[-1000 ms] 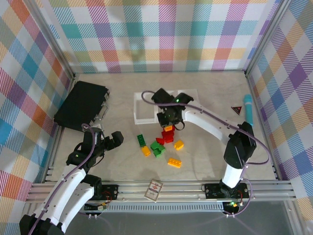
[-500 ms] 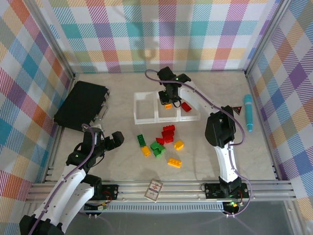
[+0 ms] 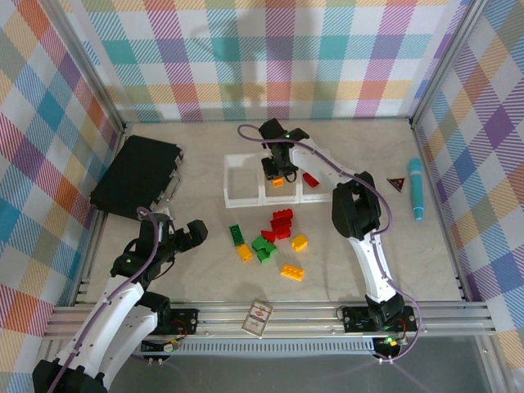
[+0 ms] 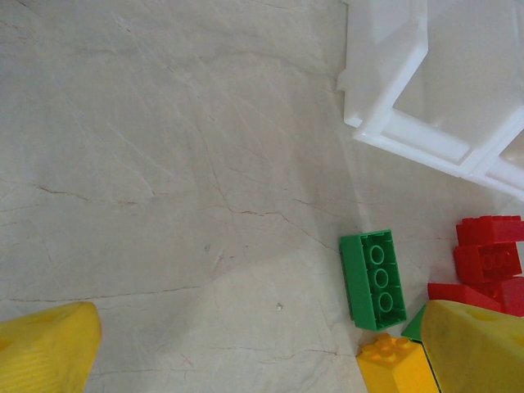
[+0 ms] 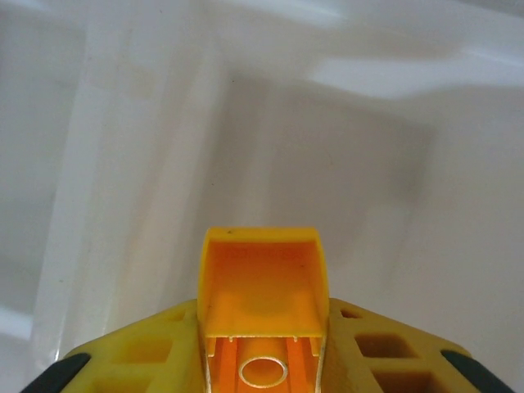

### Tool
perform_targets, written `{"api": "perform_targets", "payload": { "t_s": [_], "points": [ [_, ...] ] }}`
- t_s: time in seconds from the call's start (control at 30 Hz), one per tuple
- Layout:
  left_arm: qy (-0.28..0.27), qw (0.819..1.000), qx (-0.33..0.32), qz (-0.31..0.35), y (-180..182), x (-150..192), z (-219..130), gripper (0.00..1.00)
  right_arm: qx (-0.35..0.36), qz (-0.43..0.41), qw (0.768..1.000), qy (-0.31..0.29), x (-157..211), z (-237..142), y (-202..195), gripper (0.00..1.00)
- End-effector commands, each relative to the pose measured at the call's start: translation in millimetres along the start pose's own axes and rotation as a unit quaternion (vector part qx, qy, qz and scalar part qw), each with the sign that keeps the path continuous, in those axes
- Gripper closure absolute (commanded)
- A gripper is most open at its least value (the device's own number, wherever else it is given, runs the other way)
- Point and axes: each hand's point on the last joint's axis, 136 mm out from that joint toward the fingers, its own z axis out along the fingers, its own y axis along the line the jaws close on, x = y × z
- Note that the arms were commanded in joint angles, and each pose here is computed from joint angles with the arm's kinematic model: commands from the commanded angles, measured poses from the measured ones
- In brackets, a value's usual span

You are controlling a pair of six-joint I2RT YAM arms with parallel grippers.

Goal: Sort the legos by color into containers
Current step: Place the lego in the container.

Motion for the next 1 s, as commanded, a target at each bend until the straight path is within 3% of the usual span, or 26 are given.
{"api": "perform_targets", "payload": {
  "t_s": [0.0, 0.33, 0.6, 0.8, 0.97],
  "points": [
    [0.004, 1.0, 0.01, -0.003, -5, 1, -3, 0.0, -0.007, -0.003, 1.0, -0.016, -10, -8, 2, 0.64],
    [0.008, 1.0, 0.01, -0.008, -5, 2, -4, 0.0, -0.009, 0.002, 0.999, -0.031, -16, -35, 1, 0.52],
    [0.001, 1.0, 0.029, -0.01, -15, -4, -10, 0.0, -0.022, 0.019, 0.997, -0.065, -19, -101, -1, 0.51],
    [-0.001, 0.999, 0.037, -0.009, -18, -5, -12, 0.0, -0.03, 0.046, 0.995, -0.085, 3, -144, -8, 0.51],
    [-0.004, 0.999, 0.039, -0.006, -18, -5, -12, 0.0, -0.03, 0.069, 0.993, -0.088, 44, -160, -20, 0.48]
  ]
}}
